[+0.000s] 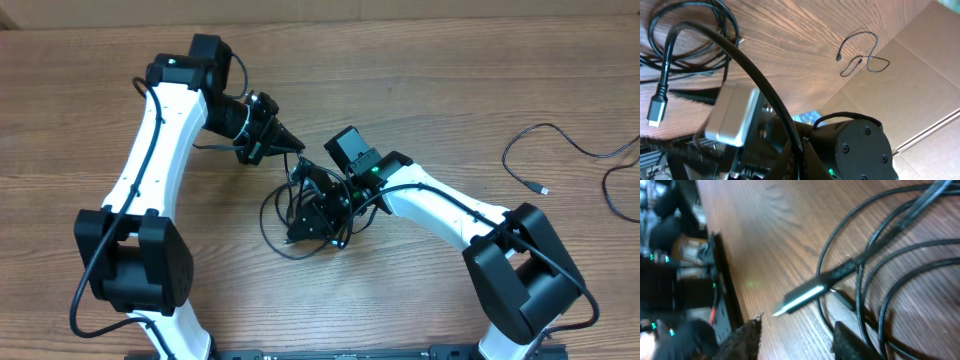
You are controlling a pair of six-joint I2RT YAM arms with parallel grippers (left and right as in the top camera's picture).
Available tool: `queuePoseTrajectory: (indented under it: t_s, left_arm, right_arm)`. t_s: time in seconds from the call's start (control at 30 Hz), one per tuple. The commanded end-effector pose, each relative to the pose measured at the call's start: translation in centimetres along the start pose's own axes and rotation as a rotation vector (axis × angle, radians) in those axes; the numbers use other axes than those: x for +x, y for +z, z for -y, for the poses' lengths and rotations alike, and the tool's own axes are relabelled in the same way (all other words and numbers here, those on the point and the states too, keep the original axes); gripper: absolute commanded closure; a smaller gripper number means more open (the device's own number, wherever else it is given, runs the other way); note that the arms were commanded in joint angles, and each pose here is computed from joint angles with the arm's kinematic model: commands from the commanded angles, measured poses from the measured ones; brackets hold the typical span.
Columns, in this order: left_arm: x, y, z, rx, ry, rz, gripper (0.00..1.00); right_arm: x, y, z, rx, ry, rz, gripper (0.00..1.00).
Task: Untangle cables
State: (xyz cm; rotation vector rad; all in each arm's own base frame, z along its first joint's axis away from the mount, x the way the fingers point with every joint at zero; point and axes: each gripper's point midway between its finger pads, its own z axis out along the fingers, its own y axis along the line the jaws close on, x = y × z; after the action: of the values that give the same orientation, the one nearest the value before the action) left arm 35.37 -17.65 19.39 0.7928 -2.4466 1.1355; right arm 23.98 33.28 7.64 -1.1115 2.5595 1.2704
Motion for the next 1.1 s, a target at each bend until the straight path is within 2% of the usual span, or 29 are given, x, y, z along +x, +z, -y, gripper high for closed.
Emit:
queuePoseTrajectory:
  t_s: [0.0, 0.13, 0.6, 0.67, 0.73, 0.87, 1.0, 1.07]
  left_arm:
    - [-0.3, -1.4, 0.4, 0.031, 0.058, 0.027, 0.96]
    - [0.0, -1.6, 0.4, 0.043, 0.073, 0.009, 0.96]
    - [0.0, -1.6, 0.4, 0.041, 0.075, 0.009, 0.96]
    - [-0.2, -1.7, 0.2, 0.031, 0.072, 0.022, 0.96]
    - [-0.8, -1.9, -0.3, 0.015, 0.065, 0.045, 0.96]
    - [-1.2, -2.4, -0.7, 0.006, 0.034, 0.061, 0.96]
    - [-1.5, -2.5, -0.9, -0.001, 0.023, 0.073, 0.96]
    - [-1.7, -2.5, -1.1, -0.013, 0.023, 0.082, 0.96]
  right_arm:
    - [-0.2, -0.5, 1.2, 0.051, 0.039, 0.015, 0.42]
    - [-0.6, -1.1, 2.8, 0.111, 0.118, 0.043, 0.37]
    - [-0.8, -1.6, 3.3, 0.117, 0.131, 0.055, 0.38]
    - [-0.8, -1.6, 3.3, 0.117, 0.130, 0.055, 0.36]
    - [-0.8, -1.6, 3.3, 0.117, 0.130, 0.055, 0.24]
    - [-0.8, -1.6, 3.3, 0.117, 0.130, 0.055, 0.16]
    - [-0.8, -1.6, 3.3, 0.117, 0.130, 0.056, 0.17]
    - [-0.8, -1.6, 3.3, 0.117, 0.130, 0.056, 0.26]
